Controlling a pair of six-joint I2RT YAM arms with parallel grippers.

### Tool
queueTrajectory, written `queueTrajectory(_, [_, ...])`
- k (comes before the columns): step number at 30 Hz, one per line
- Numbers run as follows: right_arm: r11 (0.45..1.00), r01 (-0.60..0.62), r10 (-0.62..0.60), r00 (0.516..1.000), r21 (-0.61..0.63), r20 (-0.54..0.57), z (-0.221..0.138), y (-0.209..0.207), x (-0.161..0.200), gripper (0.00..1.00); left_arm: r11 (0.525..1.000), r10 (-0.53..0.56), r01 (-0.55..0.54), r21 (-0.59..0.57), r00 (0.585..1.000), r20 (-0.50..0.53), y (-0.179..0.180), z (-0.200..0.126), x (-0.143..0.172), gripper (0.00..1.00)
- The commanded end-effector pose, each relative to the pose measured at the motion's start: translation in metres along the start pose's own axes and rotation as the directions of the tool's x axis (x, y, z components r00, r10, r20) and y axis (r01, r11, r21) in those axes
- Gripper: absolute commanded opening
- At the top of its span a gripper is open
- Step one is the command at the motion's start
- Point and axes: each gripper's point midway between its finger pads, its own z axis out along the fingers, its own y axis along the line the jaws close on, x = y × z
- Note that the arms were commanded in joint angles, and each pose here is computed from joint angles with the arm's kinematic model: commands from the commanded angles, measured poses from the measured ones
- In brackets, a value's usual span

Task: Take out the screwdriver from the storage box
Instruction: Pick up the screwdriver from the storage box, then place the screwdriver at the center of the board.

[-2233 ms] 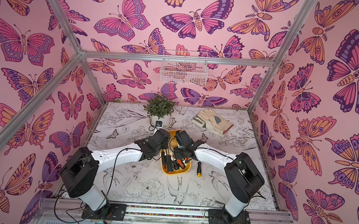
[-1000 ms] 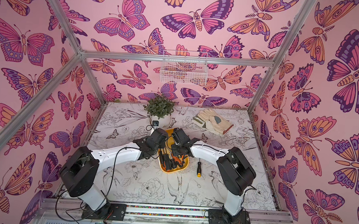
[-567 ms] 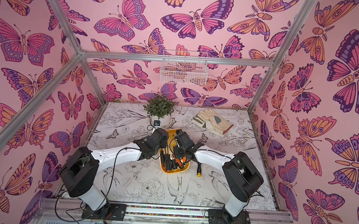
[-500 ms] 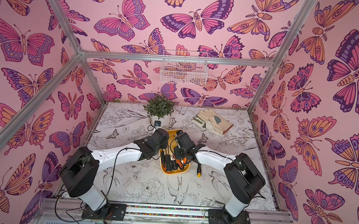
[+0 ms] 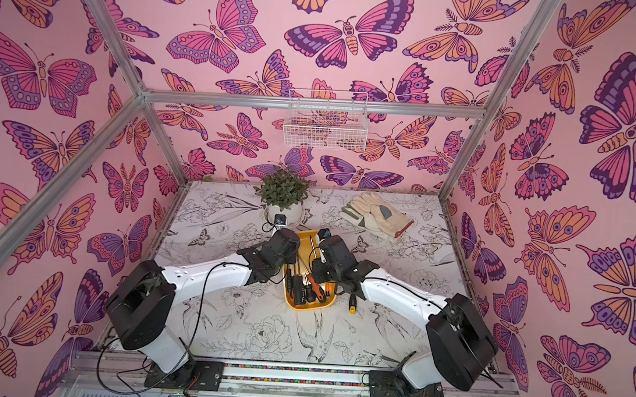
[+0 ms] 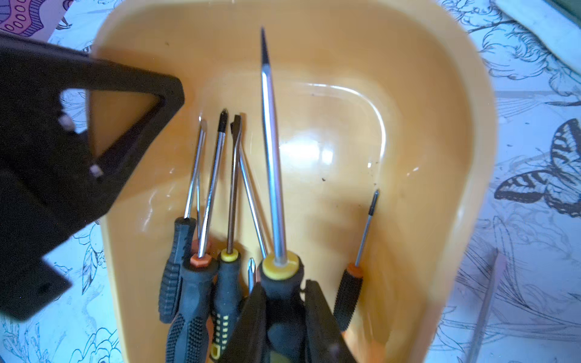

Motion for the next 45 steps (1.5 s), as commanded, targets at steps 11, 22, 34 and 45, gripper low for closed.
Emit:
queueTrajectory(11, [0.963,-0.130,0.151,0.986,0.235,-0.075,-0.073,-0.081,0.048,0.00,0.999,-0.034,0.033,0.026,0.998,0.048,-0.005,-0.006,-0.015,0.00])
queueTrajectory(22, [0.922,-0.247,0.305,0.937,0.297,-0.168,-0.059,-0.120,0.093,0.00,0.999,-0.031,0.030,0.029,0.998,0.048,-0.004,-0.007,-0.014,0.00])
queueTrajectory(34, [0.911,-0.286,0.361,0.901,0.296,-0.241,-0.037,-0.130,0.102,0.00,0.999,-0.032,0.030,0.031,0.998,0.050,-0.004,-0.008,-0.015,0.00])
queueTrajectory(45, [0.910,-0.305,0.382,0.880,0.281,-0.281,-0.025,-0.130,0.106,0.00,0.999,-0.032,0.030,0.032,0.998,0.053,-0.004,-0.008,-0.015,0.00])
